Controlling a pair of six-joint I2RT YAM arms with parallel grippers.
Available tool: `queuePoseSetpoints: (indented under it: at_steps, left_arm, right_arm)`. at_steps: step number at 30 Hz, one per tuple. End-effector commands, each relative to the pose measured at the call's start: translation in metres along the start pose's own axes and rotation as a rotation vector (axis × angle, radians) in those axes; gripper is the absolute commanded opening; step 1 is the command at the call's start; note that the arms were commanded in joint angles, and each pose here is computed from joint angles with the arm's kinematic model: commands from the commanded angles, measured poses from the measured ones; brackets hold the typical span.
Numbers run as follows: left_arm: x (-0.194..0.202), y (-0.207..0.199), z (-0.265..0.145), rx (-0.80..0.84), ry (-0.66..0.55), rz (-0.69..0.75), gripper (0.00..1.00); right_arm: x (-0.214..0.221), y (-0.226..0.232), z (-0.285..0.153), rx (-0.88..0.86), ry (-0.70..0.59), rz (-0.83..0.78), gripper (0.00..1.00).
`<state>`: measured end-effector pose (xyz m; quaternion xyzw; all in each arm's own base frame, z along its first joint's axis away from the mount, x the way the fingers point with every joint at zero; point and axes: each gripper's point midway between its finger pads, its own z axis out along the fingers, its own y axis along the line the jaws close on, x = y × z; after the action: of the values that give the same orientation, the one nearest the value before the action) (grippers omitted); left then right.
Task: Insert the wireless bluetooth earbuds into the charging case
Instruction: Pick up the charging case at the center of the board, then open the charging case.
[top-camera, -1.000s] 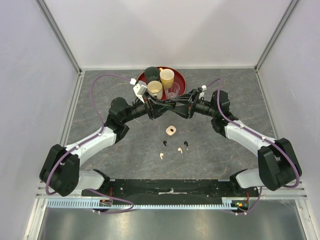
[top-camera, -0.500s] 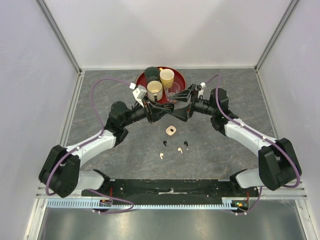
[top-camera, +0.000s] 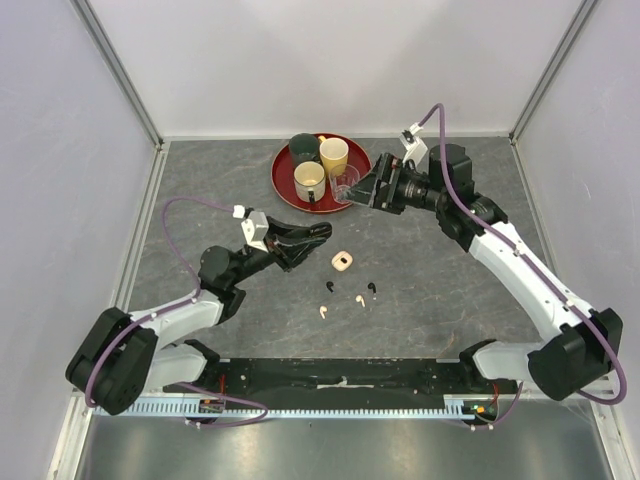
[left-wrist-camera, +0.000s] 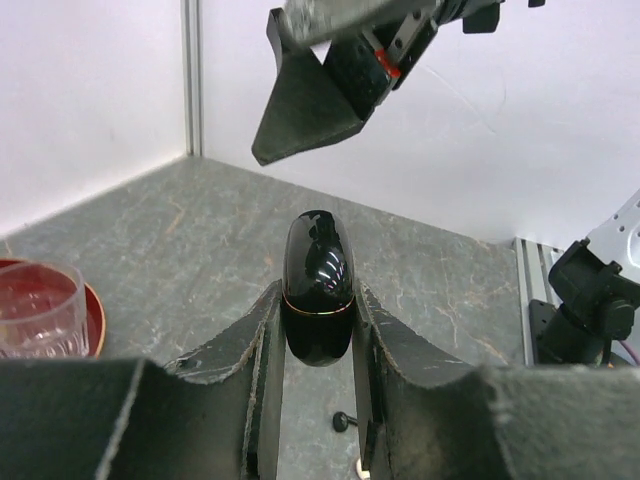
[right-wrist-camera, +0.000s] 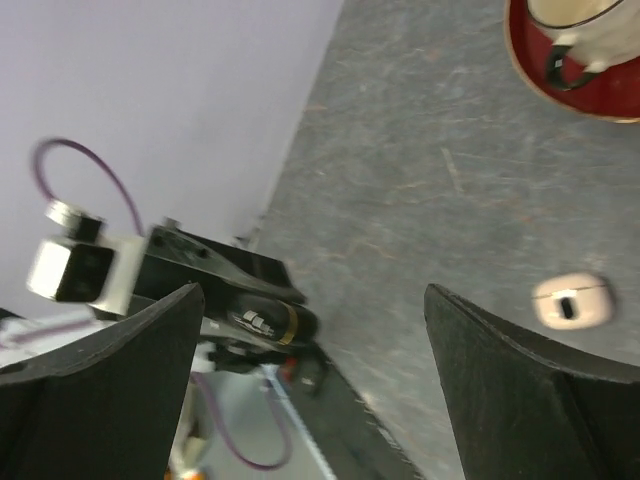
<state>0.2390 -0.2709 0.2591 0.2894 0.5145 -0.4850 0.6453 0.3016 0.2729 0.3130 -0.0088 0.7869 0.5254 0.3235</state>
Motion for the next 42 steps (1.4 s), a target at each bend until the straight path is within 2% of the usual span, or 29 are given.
queuePoseSetpoints:
  at_steps: [1, 7, 12, 32, 42]
  left_arm:
    - [-0.056, -0.015, 0.0, 0.054, -0.206, 0.211, 0.02]
    - [-0.053, -0.019, 0.0, 0.081, -0.197, 0.223, 0.02]
    - [-0.052, -0.019, 0.0, 0.083, -0.194, 0.223, 0.02]
    - [-0.054, -0.036, 0.002, 0.183, -0.179, 0.197, 0.02]
    - [-0.063, -0.039, 0.006, 0.201, -0.188, 0.199, 0.02]
  right_arm:
    - [0.013, -0.019, -0.02, 0.13, 0.076, -0.36, 0.98]
    - [0.04, -0.001, -0.022, 0.037, 0.177, -0.47, 0.99]
    - [0.053, 0.027, -0.021, -0.07, 0.197, -0.496, 0.98]
    - [0.042, 0.017, 0.003, 0.004, 0.134, -0.443, 0.97]
    - [0.053, 0.022, 0.005, -0.028, 0.167, -0.463, 0.97]
